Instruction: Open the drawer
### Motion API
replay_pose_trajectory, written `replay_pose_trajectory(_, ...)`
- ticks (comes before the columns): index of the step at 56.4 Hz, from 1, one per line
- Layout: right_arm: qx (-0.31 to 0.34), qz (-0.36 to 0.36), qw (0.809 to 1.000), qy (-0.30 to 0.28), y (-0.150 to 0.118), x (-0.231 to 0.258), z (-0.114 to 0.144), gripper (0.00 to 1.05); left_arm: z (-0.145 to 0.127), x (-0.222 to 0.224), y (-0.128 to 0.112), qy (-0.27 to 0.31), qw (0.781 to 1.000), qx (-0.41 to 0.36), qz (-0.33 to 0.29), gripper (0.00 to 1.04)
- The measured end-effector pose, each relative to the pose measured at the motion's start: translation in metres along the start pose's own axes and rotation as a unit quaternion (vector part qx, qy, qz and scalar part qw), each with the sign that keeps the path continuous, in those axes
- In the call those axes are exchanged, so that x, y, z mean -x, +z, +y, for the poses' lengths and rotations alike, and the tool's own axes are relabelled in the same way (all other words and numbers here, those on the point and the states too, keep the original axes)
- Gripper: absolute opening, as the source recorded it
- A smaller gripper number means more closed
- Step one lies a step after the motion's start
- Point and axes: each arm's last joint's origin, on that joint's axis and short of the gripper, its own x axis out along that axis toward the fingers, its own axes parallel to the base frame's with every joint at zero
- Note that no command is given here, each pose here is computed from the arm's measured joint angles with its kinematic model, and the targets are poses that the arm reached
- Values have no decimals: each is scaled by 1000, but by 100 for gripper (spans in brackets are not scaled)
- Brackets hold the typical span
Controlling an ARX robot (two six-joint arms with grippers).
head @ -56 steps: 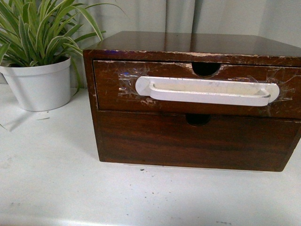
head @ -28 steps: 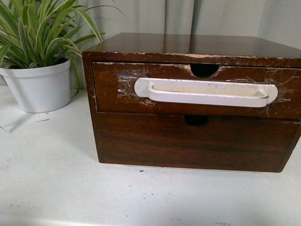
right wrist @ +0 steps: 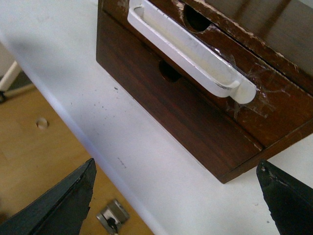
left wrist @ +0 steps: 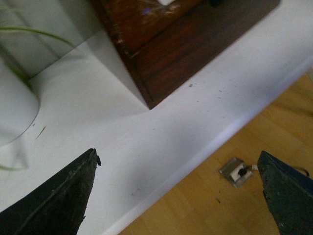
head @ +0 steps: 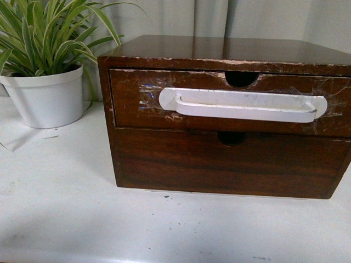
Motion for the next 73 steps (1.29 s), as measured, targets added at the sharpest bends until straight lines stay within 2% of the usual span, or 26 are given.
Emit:
replay_pose_trajectory(8, 63, 23, 998, 22, 17, -13, -15, 96, 13, -17, 25, -84, 992, -88, 32, 98)
replay_pose_trajectory(13, 93, 34, 995, 32, 26, -19, -22, 96, 19, -29, 42, -117, 985, -125, 33, 98)
replay_pose_trajectory(27, 145, 53, 987, 48, 40, -33, -40, 96, 26, -63, 95, -152, 972, -178, -10, 98)
replay_pose_trajectory(40, 167, 78, 980, 75, 39, -45, -49, 96, 24, -103, 126, -186, 963, -193, -16, 98)
replay_pose_trajectory(48, 169, 86, 978, 82, 35, -46, -53, 96, 23, -126, 133, -199, 960, -195, -6, 98)
replay_pose_trajectory(62, 184, 90, 974, 97, 32, -47, -54, 96, 17, -160, 124, -226, 952, -201, 41, 98)
replay_pose_trajectory(73, 191, 93, 971, 113, 33, -57, -51, 96, 17, -178, 124, -222, 952, -206, 44, 98)
